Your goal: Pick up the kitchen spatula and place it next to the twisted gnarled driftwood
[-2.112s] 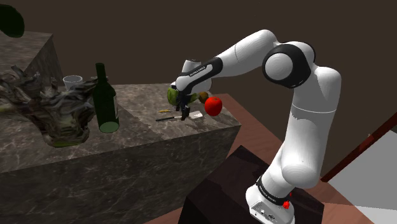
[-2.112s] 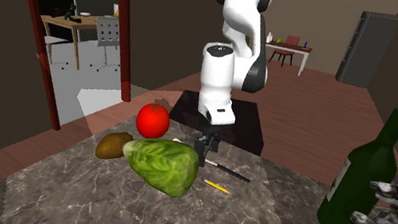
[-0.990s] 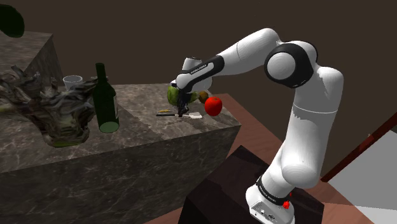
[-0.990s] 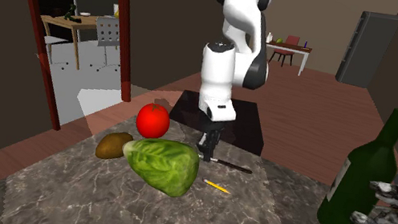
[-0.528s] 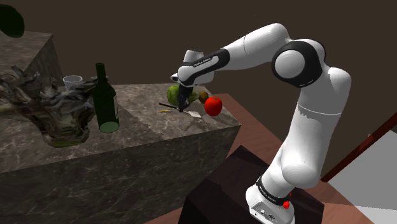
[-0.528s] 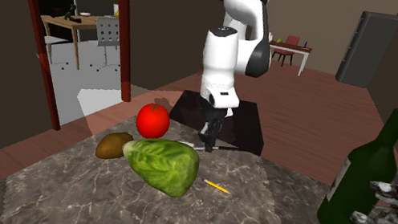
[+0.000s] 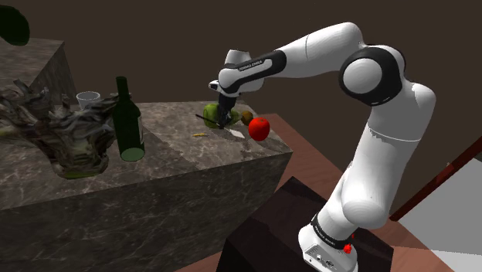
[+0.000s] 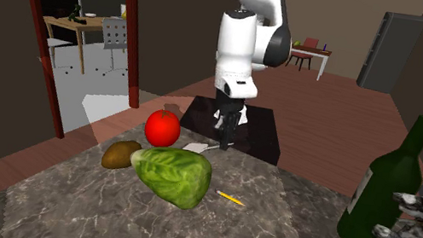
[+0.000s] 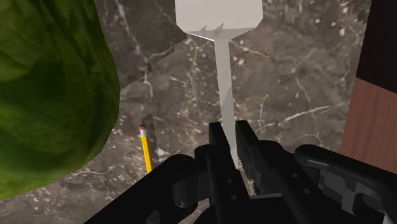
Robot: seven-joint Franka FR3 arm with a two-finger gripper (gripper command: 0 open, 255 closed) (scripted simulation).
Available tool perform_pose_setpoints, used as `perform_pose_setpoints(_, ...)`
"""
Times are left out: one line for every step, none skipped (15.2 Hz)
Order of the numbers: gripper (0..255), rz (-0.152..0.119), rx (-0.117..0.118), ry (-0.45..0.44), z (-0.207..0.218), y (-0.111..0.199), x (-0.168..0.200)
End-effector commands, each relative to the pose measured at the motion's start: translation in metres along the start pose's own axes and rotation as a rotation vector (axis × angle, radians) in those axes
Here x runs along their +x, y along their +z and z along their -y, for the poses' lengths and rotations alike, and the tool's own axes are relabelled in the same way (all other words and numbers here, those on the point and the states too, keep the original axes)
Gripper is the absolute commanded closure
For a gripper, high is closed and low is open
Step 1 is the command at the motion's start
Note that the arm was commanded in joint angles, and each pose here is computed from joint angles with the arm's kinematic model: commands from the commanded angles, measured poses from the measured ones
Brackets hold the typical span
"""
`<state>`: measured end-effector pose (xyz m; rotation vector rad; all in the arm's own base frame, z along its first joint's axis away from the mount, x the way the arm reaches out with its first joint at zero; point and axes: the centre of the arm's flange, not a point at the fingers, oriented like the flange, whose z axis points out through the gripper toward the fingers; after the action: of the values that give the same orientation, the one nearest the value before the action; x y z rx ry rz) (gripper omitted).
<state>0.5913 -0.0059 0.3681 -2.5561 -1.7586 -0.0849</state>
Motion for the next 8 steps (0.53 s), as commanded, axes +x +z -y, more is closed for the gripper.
perform_pose_setpoints(255,0.000,0.000,0.000,0.001,-0.011,0.002)
perform_pose_setpoints(255,0.000,0.000,0.000,0.001,-0.016,0.002)
perform_pose_setpoints(255,0.000,0.000,0.000,0.001,-0.022,0.003)
perform_pose_setpoints(255,0.000,0.000,0.000,0.001,-0.027,0.003)
perform_pose_setpoints(255,0.000,0.000,0.000,0.001,-0.032,0.003)
perform_pose_setpoints(255,0.000,0.000,0.000,0.001,-0.038,0.004)
perform_pose_setpoints(255,0.000,0.000,0.000,0.001,-0.043,0.004)
perform_pose_setpoints(255,0.000,0.000,0.000,0.001,-0.048,0.004)
